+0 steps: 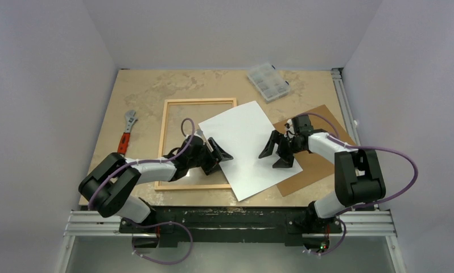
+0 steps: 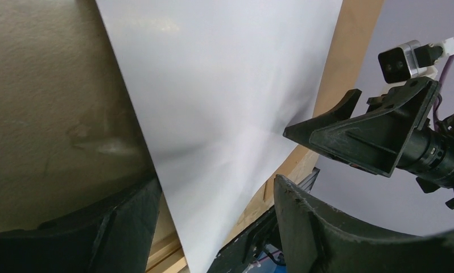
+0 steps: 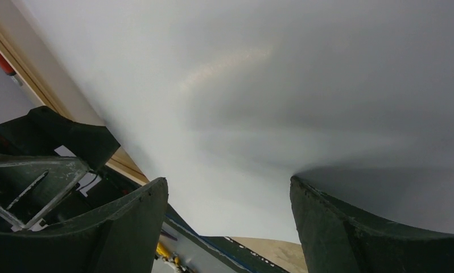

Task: Put the photo into the frame
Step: Turn over the photo from the photo frame.

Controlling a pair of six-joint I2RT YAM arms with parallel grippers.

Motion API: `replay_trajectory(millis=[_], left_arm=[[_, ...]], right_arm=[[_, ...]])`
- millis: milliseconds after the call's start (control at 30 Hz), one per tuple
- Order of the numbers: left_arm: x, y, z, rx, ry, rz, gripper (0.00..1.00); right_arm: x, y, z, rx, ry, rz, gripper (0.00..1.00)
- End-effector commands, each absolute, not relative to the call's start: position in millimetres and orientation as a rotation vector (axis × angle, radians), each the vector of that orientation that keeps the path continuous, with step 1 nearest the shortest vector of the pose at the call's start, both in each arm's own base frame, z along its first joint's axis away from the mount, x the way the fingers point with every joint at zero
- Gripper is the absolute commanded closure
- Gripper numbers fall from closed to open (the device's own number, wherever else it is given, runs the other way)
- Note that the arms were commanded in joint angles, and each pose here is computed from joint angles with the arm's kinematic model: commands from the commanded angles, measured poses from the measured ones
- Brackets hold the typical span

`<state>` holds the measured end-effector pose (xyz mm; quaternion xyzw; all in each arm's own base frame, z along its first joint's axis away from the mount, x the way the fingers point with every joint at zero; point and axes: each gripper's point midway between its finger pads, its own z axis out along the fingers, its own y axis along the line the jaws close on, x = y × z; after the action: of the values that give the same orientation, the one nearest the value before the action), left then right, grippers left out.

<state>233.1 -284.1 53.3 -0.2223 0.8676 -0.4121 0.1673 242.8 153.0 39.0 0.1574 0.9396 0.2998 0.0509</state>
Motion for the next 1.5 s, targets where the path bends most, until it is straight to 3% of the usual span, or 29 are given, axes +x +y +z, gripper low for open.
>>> replay_trajectory(millis=[0, 100, 200, 400, 567, 967, 1233, 1467], left_arm=[[248.0, -304.4, 72.9, -0.615, 2.360, -1.279, 0.32], [249.0, -307.1, 79.1, -0.615, 2.315, -1.319, 0.37], [245.6, -300.2, 79.3, -0.651, 2.285, -1.304, 0.54], [243.4, -287.8, 88.7, -0.656, 2.231, -1.281, 0.68], [243.2, -288.0, 92.0, -0.622, 2.260, -1.246, 0.99], [242.7, -254.7, 122.3, -0.489, 2.257, -1.058, 1.00], [249.4, -207.3, 163.7, -0.328, 2.270, -0.955, 1.00], [255.4, -175.9, 188.4, -0.239, 2.334, -0.793, 1.00]], right_arm=[[237.0, 148.5, 16.4, 0.490, 2.871, 0.865, 0.22], [234.8, 150.7, 19.0, 0.487, 2.866, 0.892, 0.22], [231.9, 151.2, 20.1, 0.484, 2.863, 0.904, 0.22], [226.5, 157.2, 26.3, 0.470, 2.834, 0.982, 0.22], [230.1, 159.6, 44.8, 0.405, 2.767, 1.012, 0.22], [237.8, 155.4, 104.4, 0.256, 2.599, 0.987, 0.18], [228.7, 166.1, 135.4, 0.142, 2.507, 1.104, 0.02], [228.5, 162.7, 140.5, 0.102, 2.507, 1.070, 0.02]])
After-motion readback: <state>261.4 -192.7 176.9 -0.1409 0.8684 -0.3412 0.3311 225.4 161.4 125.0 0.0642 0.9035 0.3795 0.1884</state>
